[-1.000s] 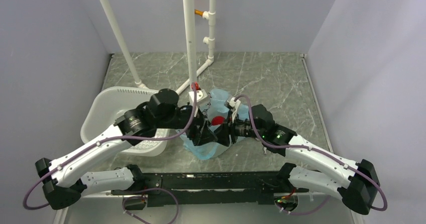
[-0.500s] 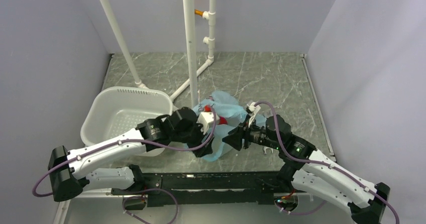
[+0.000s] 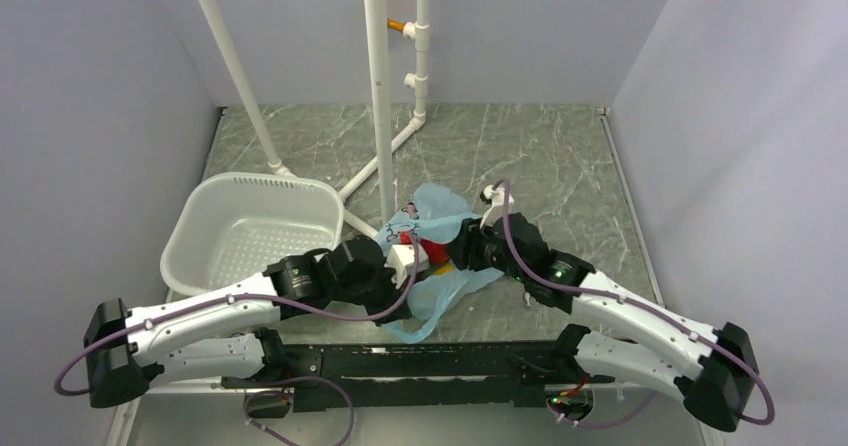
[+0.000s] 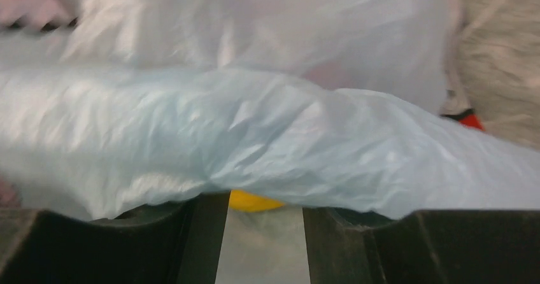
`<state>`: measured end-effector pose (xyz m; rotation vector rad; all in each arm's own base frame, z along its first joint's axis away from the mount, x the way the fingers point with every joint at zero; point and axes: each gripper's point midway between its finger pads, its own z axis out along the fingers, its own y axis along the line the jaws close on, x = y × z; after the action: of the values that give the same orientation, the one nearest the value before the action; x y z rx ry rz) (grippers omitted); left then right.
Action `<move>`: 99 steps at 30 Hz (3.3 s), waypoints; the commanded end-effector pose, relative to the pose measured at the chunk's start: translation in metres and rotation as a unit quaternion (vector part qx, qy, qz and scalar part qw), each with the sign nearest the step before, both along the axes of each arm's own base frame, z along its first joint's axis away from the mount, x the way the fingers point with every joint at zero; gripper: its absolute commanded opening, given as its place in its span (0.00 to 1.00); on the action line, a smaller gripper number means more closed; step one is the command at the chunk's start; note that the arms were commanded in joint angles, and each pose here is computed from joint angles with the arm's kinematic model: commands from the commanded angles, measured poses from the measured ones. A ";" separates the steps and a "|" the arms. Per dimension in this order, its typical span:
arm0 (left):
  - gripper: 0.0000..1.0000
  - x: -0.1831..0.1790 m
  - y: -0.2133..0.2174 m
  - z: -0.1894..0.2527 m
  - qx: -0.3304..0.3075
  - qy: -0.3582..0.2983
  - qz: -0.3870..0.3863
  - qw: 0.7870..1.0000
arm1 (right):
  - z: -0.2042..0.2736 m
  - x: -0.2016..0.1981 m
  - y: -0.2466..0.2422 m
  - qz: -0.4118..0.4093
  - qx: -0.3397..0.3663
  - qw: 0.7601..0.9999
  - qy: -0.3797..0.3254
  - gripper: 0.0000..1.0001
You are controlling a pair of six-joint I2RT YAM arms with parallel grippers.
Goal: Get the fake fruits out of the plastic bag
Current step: Adjust the plastic bag at the center of the board, then take out the fake fruit from the plastic bag.
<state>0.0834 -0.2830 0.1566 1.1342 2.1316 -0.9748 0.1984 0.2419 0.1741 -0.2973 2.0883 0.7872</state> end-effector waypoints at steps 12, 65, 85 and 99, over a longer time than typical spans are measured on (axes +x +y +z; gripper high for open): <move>0.21 -0.020 0.021 -0.047 0.090 0.007 -0.014 0.996 | 0.042 0.106 -0.049 -0.183 0.026 0.982 -0.044 0.49; 0.65 0.037 -0.019 0.004 -0.042 -0.023 0.089 0.995 | -0.058 -0.059 0.049 0.017 0.084 0.991 0.102 0.51; 0.63 0.050 0.062 -0.077 0.074 0.020 0.311 0.947 | -0.083 -0.069 0.050 0.028 0.057 0.993 0.102 0.39; 0.82 0.046 -0.018 0.037 -0.103 -0.010 0.179 0.978 | -0.078 -0.046 0.002 -0.099 0.073 0.989 0.083 0.41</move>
<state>0.1278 -0.2735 0.1592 0.5868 2.1700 -0.8674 0.1482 0.2542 0.1018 -0.0289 2.1708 0.8817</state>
